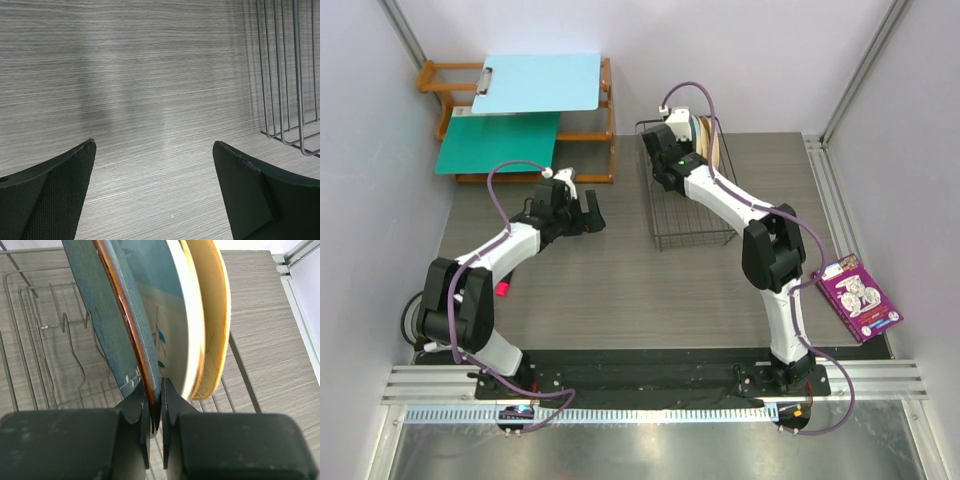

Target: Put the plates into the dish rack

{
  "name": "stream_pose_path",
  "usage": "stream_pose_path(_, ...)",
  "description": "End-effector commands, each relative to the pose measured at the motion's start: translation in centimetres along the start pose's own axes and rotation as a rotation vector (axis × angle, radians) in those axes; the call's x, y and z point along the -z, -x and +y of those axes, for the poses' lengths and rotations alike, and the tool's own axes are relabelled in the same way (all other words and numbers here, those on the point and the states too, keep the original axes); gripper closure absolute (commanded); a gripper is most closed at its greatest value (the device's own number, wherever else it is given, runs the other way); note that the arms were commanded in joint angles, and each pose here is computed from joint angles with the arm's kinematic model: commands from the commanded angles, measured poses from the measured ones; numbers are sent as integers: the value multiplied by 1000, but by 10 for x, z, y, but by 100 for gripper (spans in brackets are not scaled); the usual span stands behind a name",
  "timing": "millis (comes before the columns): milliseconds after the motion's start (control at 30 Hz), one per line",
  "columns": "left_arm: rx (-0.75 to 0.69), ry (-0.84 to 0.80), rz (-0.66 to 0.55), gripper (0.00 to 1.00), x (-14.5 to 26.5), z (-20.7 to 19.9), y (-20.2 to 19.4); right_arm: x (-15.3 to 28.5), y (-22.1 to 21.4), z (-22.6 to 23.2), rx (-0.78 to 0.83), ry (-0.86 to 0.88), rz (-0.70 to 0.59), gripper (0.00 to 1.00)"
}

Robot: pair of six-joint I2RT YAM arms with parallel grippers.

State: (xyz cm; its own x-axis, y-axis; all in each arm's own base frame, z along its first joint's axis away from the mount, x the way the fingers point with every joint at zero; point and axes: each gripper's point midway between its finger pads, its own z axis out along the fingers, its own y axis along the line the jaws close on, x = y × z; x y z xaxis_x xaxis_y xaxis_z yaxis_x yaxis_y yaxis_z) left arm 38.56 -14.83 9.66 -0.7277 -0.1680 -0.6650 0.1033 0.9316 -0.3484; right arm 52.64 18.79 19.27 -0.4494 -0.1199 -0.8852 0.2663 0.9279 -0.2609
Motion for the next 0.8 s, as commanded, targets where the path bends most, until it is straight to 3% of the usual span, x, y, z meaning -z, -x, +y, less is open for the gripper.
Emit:
stream_pose_path(0, 8, -30, -67, 0, 9, -7, 18, 10, 76, -27, -247, -141, -184, 99)
stream_pose_path(33, 9, -32, -68, 0, 10, -7, 18, 11, 78, -23, -248, -133, -191, 99)
stream_pose_path(167, 11, -35, -72, 1, 11, -7, 17, 10, 73, -15, -228, -136, -193, 78)
stream_pose_path(400, 9, -38, -74, 0, 12, -7, 14, 10, 65, -14, -202, -129, -182, 59)
stream_pose_path(667, -5, -20, -97, 1, 19, -8, 28, 59, 109, -41, -188, -63, -242, 38)
stream_pose_path(700, -15, -18, -109, 1, 23, -9, 34, 63, 107, -46, -173, -59, -239, 33)
stream_pose_path(733, -21, 2, -106, 1, 25, -7, 35, 69, 110, -53, -159, -45, -244, 16)
stream_pose_path(767, -27, 12, -111, 0, 28, -6, 39, 89, 128, -63, -185, 26, -276, 8)
